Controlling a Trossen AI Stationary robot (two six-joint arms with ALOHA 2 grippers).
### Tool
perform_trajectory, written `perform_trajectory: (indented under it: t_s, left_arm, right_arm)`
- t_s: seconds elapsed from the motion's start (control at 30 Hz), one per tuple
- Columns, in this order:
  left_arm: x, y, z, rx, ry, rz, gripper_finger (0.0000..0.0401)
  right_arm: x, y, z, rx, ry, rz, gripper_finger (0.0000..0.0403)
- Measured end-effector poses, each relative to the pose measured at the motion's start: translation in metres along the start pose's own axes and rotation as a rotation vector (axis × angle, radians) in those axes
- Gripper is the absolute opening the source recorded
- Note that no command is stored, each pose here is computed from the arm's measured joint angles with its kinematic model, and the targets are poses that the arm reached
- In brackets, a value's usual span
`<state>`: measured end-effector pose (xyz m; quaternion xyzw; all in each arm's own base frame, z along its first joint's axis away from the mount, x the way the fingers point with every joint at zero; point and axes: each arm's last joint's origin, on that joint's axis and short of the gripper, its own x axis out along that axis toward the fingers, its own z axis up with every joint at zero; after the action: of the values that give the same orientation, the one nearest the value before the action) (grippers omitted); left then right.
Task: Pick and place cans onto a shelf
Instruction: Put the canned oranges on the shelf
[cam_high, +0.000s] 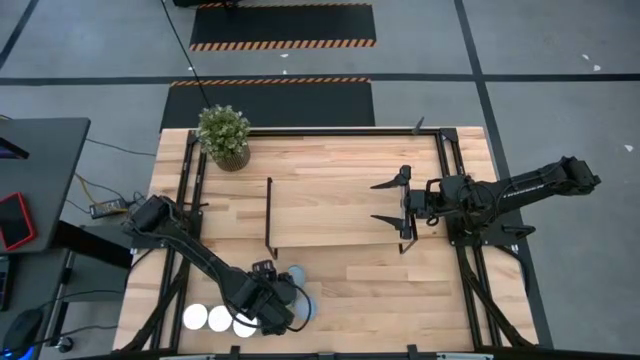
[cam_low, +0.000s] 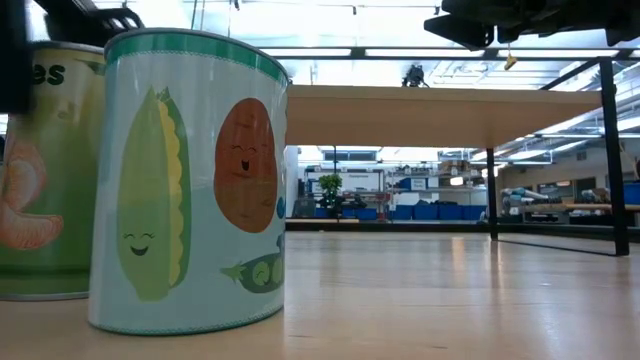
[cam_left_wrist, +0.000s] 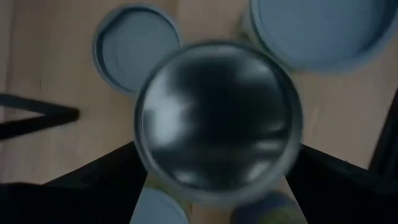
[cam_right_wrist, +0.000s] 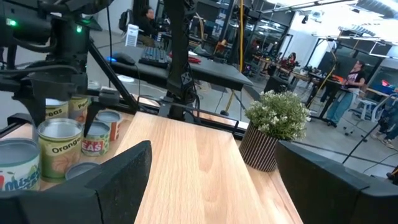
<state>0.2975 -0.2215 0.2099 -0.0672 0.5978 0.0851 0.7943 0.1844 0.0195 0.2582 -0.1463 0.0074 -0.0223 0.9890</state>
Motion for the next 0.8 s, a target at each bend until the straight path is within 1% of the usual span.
perform_trajectory:
  t_s: [0.17, 0.27, 0.43, 0.63, 0.8]
  left_arm:
    - [0.011, 0.0, 0.002, -0.003, 0.004, 0.025, 0.0357]
    - [0.012, 0.0, 0.003, -0.003, 0.001, 0.032, 0.0357]
    - [0.013, 0.004, 0.008, -0.047, -0.011, 0.043, 0.0354]
    - [0.015, 0.01, 0.013, -0.09, -0.007, 0.045, 0.0328]
    - [0.015, 0.012, 0.016, -0.078, 0.001, 0.039, 0.0315]
  right_arm:
    - [0.0, 0.0, 0.0, -0.024, -0.004, -0.001, 0.0347]
    - [0.0, 0.0, 0.001, -0.028, -0.014, -0.005, 0.0347]
    - [0.0, 0.0, 0.001, -0.029, -0.015, -0.005, 0.0347]
    - [0.0, -0.001, 0.002, -0.019, -0.017, -0.006, 0.0347]
    - [0.0, -0.001, 0.002, -0.002, -0.024, -0.008, 0.0347]
